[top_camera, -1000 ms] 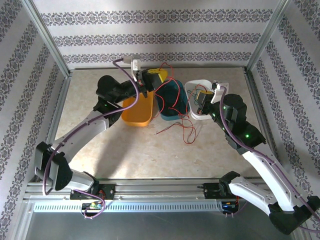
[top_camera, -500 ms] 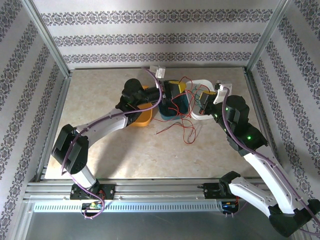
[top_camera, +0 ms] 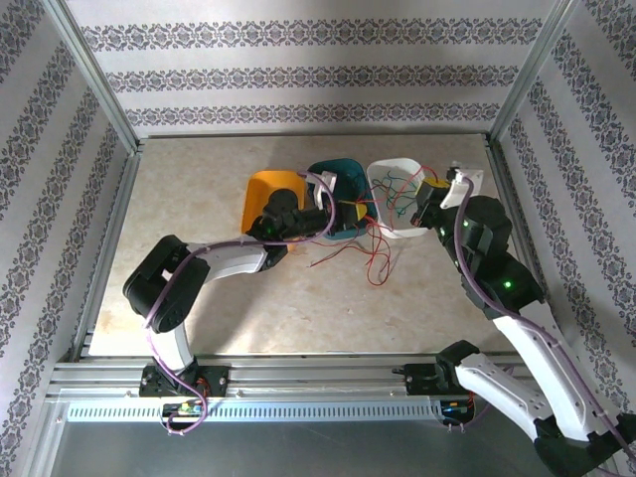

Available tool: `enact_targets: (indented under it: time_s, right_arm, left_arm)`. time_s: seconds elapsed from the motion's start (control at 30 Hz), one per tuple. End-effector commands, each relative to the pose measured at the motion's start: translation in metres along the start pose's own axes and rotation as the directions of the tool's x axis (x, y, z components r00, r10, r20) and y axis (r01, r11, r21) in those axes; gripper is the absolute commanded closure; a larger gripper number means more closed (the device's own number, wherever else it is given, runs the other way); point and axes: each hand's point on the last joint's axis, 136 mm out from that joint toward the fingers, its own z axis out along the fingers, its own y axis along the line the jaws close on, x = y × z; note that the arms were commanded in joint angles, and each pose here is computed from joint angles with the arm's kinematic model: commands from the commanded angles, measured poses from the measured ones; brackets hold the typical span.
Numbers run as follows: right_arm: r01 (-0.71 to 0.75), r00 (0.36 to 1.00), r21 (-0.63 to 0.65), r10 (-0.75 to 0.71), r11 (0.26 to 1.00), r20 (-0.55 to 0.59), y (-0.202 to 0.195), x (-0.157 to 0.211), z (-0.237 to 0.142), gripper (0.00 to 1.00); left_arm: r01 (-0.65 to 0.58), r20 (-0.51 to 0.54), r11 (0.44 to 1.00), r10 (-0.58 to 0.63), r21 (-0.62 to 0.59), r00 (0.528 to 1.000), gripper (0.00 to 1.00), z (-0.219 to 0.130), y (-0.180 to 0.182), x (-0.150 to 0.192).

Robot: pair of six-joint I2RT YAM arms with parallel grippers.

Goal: Untangle the cables

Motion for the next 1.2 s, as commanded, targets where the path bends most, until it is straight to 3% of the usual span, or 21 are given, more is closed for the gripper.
enact_targets:
  time_s: [0.0, 0.27, 0.43, 0.6, 0.83, 1.0, 1.17]
  right_arm:
    - [0.023, 0.998, 0.134, -0.031, 0.991, 0.06, -0.027, -0.011, -0.012, 1.0]
    - [0.017, 0.996, 0.16, -0.031, 0.987, 0.088, -0.034, -0.019, -0.017, 1.0]
    - [0.014, 0.995, 0.163, -0.029, 0.987, 0.092, -0.036, -0.02, -0.02, 1.0]
    - [0.015, 0.996, 0.159, -0.028, 0.987, 0.08, -0.037, -0.014, -0.02, 1.0]
    - [0.008, 0.998, 0.141, -0.017, 0.99, 0.064, -0.033, -0.01, -0.014, 1.0]
    - [0.003, 0.998, 0.125, -0.011, 0.992, 0.057, -0.03, -0.009, -0.013, 1.0]
    - [0.004, 0.999, 0.115, -0.009, 0.993, 0.045, -0.028, -0.006, -0.011, 1.0]
  left_arm:
    - [-0.037, 0.04, 0.999, 0.038, -0.011, 0.998, 1.0, -0.001, 0.0, -0.002]
    - [-0.01, -0.014, 0.999, 0.009, -0.042, 1.0, 1.0, 0.016, 0.028, 0.019]
    - [-0.028, 0.006, 1.0, 0.028, -0.002, 1.0, 1.0, 0.02, 0.011, 0.01]
    - [-0.13, 0.09, 0.991, 0.128, 0.019, 0.988, 1.0, 0.004, -0.034, -0.028]
    - [-0.319, 0.196, 0.948, 0.31, 0.013, 0.93, 1.0, -0.027, -0.11, -0.092]
    - [-0.39, 0.252, 0.92, 0.384, -0.028, 0.888, 1.0, -0.057, -0.131, -0.128]
    - [-0.429, 0.282, 0.892, 0.452, -0.14, 0.847, 1.0, -0.09, -0.121, -0.157]
